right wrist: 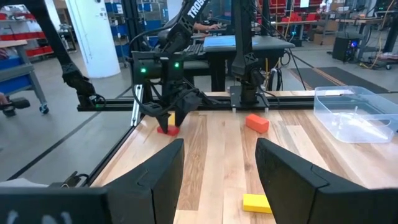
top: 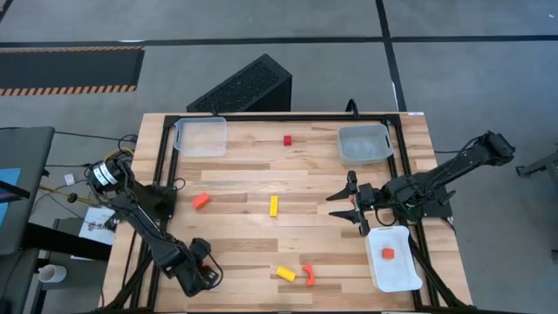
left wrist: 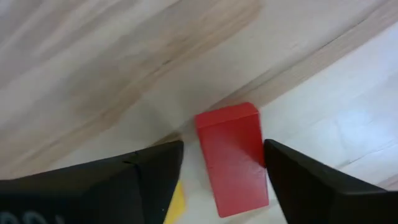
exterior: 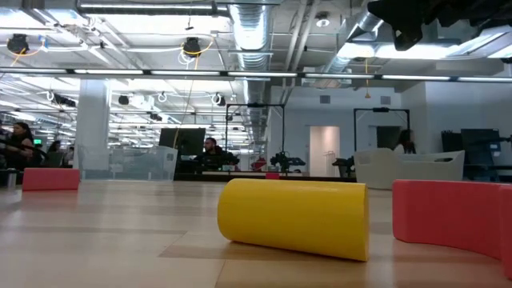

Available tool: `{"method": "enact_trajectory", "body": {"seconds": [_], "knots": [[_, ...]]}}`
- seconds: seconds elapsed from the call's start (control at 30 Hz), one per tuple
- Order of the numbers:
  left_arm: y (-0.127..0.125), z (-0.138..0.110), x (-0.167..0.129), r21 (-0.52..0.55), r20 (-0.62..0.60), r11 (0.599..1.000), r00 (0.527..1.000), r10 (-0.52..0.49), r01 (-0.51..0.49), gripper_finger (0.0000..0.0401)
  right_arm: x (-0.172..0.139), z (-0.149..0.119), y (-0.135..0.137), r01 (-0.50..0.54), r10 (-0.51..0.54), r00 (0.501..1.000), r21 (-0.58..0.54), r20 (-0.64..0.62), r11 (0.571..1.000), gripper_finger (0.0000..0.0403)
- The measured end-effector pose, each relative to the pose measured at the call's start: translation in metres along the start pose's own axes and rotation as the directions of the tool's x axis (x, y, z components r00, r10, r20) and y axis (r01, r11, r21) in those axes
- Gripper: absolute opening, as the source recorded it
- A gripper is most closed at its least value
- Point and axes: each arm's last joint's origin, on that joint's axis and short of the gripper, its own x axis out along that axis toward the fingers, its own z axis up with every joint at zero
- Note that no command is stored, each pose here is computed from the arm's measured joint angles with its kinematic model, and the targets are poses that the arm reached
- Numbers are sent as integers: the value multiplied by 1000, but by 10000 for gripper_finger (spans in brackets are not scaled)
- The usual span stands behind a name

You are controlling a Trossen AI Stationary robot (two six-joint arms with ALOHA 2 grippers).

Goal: Sort & place blocks by color
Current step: Put the bottom left red block into the transparent bin

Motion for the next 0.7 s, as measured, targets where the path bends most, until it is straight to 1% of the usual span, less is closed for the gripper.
{"method": "enact_trajectory", "body": {"seconds": [0.07,0.23,0.37,0.43,0.47,0.5,0.57,0.63,0.7], "knots": [[0,3,0,29,1,999,1000,13,-13,187,0,0,0,0,0,1000,0,0,1000,221],[-1,10,0,102,5,995,1000,18,-18,94,0,0,0,0,0,1000,0,0,1000,221],[-4,15,0,180,57,984,998,-14,4,90,0,0,0,0,0,1000,-4,0,1000,221],[-7,19,-3,215,105,976,994,-43,19,90,0,0,0,0,0,1000,-10,0,1000,221],[-8,22,-6,241,149,970,987,-65,27,90,0,0,0,1,-1,1000,-11,0,1000,221],[-10,26,-9,271,210,962,974,-86,26,90,0,0,-1,3,-3,1000,-10,1,1000,221],[-11,33,-21,325,287,945,950,-127,28,90,0,0,-1,8,-8,1000,-10,1,1000,221],[-14,37,-41,350,342,935,920,-193,66,90,1,1,-2,13,-13,1000,-9,4,1000,221],[-10,44,-59,376,403,924,885,-233,72,90,1,1,-2,13,-13,1000,-7,11,1000,221]]}}
